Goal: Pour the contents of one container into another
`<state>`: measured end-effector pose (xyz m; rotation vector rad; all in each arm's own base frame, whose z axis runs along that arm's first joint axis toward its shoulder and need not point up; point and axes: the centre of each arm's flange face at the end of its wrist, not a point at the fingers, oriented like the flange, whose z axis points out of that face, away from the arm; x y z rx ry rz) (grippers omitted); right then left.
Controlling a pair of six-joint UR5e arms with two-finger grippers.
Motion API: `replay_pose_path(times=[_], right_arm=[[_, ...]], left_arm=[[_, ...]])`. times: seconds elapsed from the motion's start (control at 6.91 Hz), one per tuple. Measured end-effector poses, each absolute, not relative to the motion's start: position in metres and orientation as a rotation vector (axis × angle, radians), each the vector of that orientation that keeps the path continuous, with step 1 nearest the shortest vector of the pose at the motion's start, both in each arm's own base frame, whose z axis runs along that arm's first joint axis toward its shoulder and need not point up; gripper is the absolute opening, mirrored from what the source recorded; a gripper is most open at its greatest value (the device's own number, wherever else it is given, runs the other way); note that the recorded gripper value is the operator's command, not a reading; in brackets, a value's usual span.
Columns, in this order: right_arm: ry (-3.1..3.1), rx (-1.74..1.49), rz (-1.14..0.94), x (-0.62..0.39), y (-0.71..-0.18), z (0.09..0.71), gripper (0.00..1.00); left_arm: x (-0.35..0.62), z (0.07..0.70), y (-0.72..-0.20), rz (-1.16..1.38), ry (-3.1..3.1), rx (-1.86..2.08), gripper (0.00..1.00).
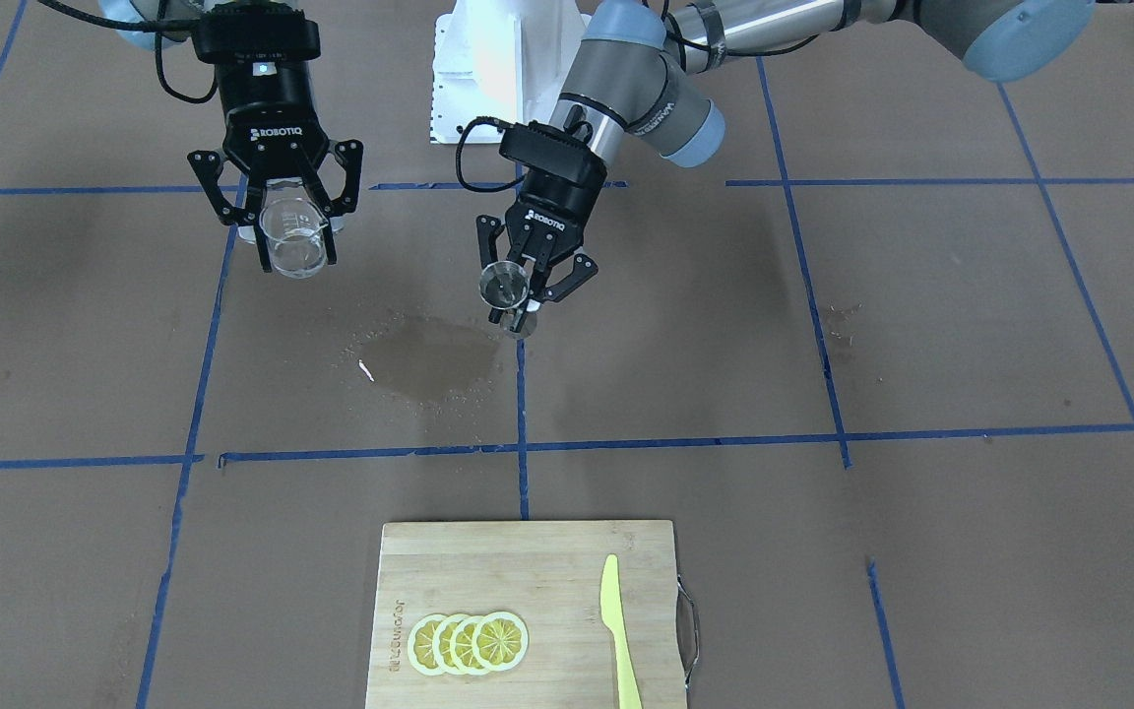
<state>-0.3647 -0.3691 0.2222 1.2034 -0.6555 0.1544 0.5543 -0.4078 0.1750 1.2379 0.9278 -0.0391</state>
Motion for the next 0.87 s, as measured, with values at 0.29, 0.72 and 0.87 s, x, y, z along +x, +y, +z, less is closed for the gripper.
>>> replay_pose_path(times=[0.29,0.72,0.87], right_arm=[[-0.666,1.177,0.189,-0.359,-0.368,0.235,0.00],[-0.753,1.051,0.284,-0.356,-0.363,0.267,0.00],[-0.768,1.002,0.326,-0.351,-0.360,0.284,0.00]], left_arm=[[0.519,0.221,-0.424,-0.184,0.914,1.195,0.00],[0.474,0.309,-0.423,-0.365,0.813,1.168,0.00],[0.462,0.340,-0.421,-0.429,0.791,1.148,0.00]])
